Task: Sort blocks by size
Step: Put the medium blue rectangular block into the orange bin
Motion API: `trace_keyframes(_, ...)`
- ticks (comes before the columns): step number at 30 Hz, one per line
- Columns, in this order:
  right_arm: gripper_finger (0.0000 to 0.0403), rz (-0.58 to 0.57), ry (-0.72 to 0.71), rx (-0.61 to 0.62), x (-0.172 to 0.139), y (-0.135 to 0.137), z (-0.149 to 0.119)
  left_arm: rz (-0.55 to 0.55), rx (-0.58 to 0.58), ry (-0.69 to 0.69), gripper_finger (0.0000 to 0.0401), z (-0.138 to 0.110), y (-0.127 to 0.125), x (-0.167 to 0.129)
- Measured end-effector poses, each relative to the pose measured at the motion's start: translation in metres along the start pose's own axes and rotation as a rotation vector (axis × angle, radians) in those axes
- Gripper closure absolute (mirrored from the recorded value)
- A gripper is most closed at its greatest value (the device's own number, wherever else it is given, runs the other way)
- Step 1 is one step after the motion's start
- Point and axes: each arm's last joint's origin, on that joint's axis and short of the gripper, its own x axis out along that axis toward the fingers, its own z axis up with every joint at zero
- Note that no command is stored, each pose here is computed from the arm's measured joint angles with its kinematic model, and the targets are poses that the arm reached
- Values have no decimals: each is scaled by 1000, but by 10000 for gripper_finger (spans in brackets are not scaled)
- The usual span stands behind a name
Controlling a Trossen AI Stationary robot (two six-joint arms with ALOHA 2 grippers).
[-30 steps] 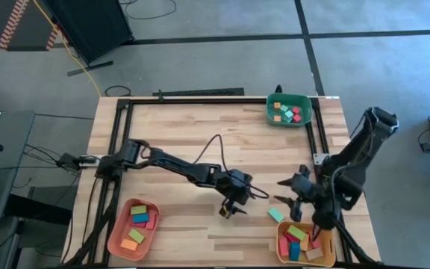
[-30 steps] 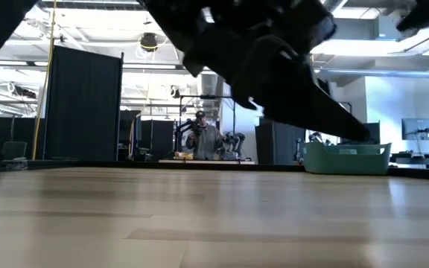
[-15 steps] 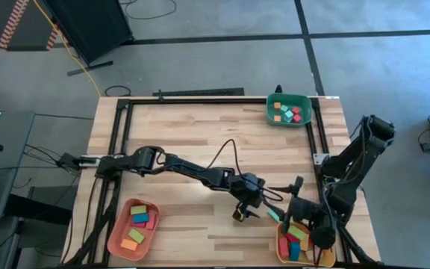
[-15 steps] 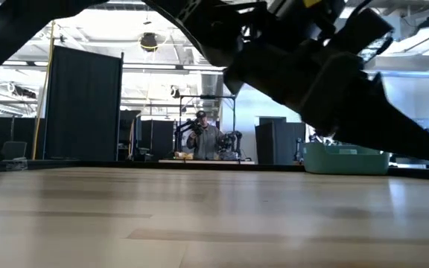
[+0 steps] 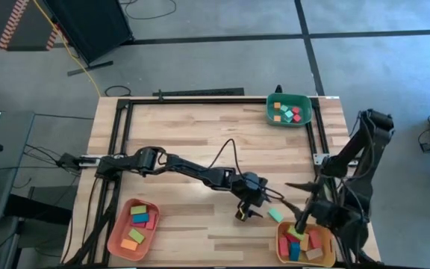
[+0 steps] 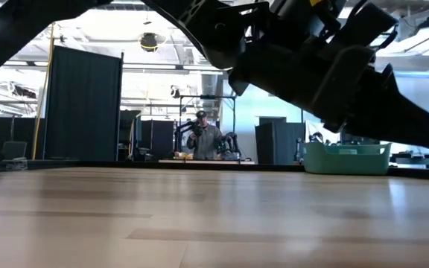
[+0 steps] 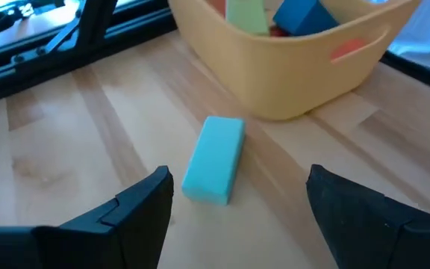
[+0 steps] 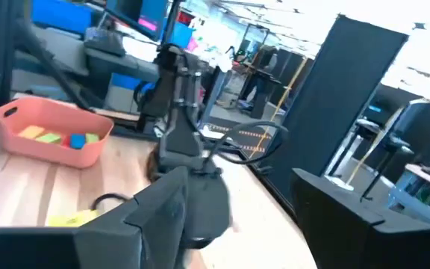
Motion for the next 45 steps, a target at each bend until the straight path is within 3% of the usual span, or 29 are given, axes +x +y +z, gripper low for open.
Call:
trace_keyframes(16, 137, -87, 33, -3, 23, -3, -1, 30, 3, -14, 109, 2, 3, -1)
trace_keyframes(24, 137, -100, 48, -4, 31, -4, -2, 35, -45, -29, 109, -21, 2, 18)
trace_keyframes(29, 137, -100, 49, 1, 32, -5, -3, 40, -35, -68, 109, -18, 5, 26)
trace_keyframes(34, 137, -99, 49, 0, 32, -4, -3, 29, -49, -40, 109, -32, 5, 38)
trace_keyframes(38, 137, -99, 49, 0, 32, -4, -3, 30, -30, -45, 109, -25, 7, 36)
trace_keyframes(45, 137, -97, 50, -3, 32, -4, -3, 17, -29, -30, 140, -28, 5, 37)
